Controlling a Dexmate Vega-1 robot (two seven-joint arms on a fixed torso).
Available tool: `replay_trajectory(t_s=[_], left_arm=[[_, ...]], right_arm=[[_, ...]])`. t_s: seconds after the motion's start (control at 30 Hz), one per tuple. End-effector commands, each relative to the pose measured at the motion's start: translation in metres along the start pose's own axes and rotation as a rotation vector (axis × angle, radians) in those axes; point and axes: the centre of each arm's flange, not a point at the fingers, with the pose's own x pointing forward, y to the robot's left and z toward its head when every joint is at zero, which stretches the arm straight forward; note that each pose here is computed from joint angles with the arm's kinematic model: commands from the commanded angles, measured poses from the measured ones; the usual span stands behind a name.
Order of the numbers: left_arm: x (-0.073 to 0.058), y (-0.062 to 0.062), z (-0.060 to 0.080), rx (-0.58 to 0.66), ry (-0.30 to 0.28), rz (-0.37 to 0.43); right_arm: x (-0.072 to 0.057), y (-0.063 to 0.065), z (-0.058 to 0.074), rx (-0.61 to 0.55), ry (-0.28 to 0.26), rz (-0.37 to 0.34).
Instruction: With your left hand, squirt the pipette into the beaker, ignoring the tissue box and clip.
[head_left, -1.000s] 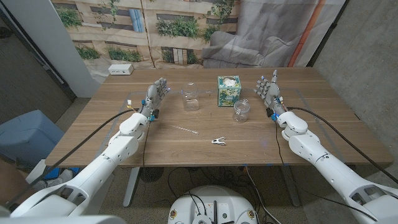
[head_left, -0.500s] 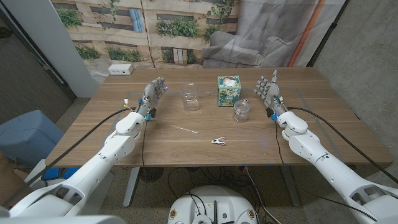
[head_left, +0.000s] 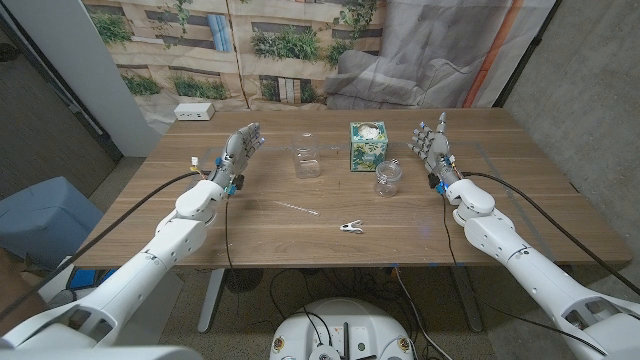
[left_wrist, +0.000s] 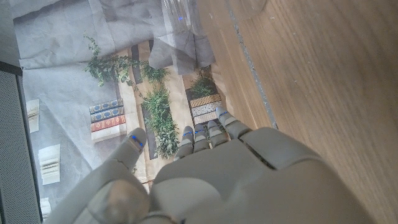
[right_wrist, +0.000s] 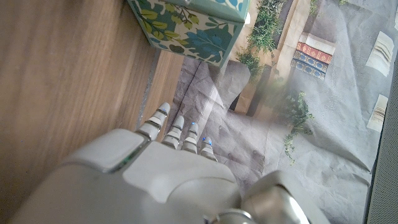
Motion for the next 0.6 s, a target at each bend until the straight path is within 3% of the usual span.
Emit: replay_trajectory(t_s=[0.03,0.27,0.6], left_arm=[[-0.023,0.012,0.022,0.081,-0.02,0.005],[-0.033,0.014,0.031,0.14,-0.019,0.001],[-0.05,0.001,0.04,0.245,-0.029,-0.034]], right_arm=[[0.0,0.0,0.0,0.0,0.0,0.0],[0.0,0.0,0.0,0.0,0.0,0.0],[0.0,0.0,0.0,0.0,0.0,0.0]])
